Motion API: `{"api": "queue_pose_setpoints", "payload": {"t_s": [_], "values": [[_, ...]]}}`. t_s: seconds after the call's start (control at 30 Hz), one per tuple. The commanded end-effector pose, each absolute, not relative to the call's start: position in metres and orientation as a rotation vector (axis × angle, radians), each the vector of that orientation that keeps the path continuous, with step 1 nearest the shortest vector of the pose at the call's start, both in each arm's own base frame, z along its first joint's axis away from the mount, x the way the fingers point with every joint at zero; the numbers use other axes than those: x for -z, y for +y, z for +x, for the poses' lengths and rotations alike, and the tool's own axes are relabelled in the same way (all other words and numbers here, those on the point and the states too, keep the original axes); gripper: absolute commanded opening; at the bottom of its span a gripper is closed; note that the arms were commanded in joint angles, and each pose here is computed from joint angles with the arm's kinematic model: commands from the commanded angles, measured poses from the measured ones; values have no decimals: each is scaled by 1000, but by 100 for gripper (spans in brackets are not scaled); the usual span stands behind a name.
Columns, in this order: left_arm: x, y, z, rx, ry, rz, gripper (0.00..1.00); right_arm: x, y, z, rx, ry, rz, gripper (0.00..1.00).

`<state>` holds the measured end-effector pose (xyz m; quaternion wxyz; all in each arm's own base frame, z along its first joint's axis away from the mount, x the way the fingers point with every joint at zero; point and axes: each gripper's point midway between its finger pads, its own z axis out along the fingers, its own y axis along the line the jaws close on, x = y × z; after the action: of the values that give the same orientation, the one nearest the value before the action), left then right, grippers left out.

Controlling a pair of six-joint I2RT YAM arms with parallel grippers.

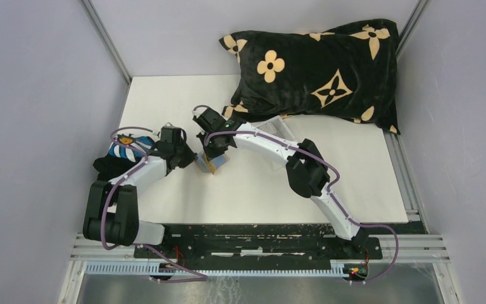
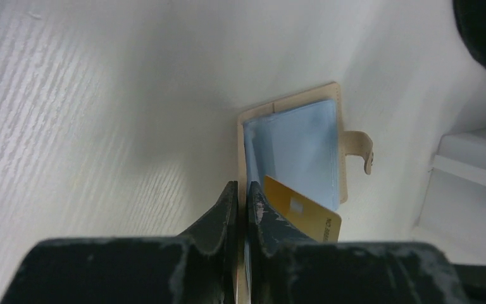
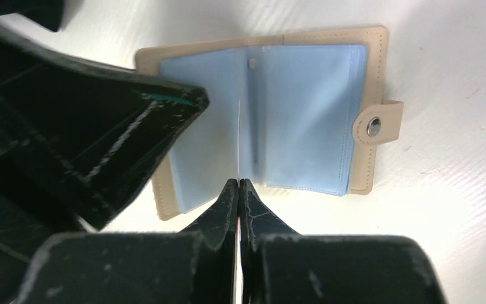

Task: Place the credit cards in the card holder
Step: Open the card holder at the center of the board.

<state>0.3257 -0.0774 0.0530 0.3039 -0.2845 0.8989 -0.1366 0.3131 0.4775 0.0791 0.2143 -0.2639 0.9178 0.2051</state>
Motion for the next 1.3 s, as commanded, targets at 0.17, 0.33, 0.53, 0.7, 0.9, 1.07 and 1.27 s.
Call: {"api": "queue_pose_setpoints", "payload": {"t_s": [0.17, 0.33, 0.53, 0.7, 0.9, 1.07, 1.27], "values": [[-84, -109, 369, 671, 2147, -557, 4, -111, 453, 352, -729, 2515, -497, 1], [-81, -120, 372, 732, 2142, -461, 4, -111, 444, 365, -836, 2518, -399, 1], [-57, -129, 368, 761, 2218, -381, 3, -112, 442, 374, -922, 2507, -356, 1], [-40, -135, 365, 788, 2276, -343, 3, -109, 441, 381, -1002, 2490, -320, 1], [-30, -138, 367, 793, 2317, -334, 3, -99, 435, 385, -1019, 2508, -308, 1], [-20, -137, 367, 780, 2349, -343, 3, -91, 427, 386, -1009, 2528, -300, 1], [-10, -133, 366, 746, 2380, -361, 3, -82, 414, 386, -982, 2546, -297, 1]]}}
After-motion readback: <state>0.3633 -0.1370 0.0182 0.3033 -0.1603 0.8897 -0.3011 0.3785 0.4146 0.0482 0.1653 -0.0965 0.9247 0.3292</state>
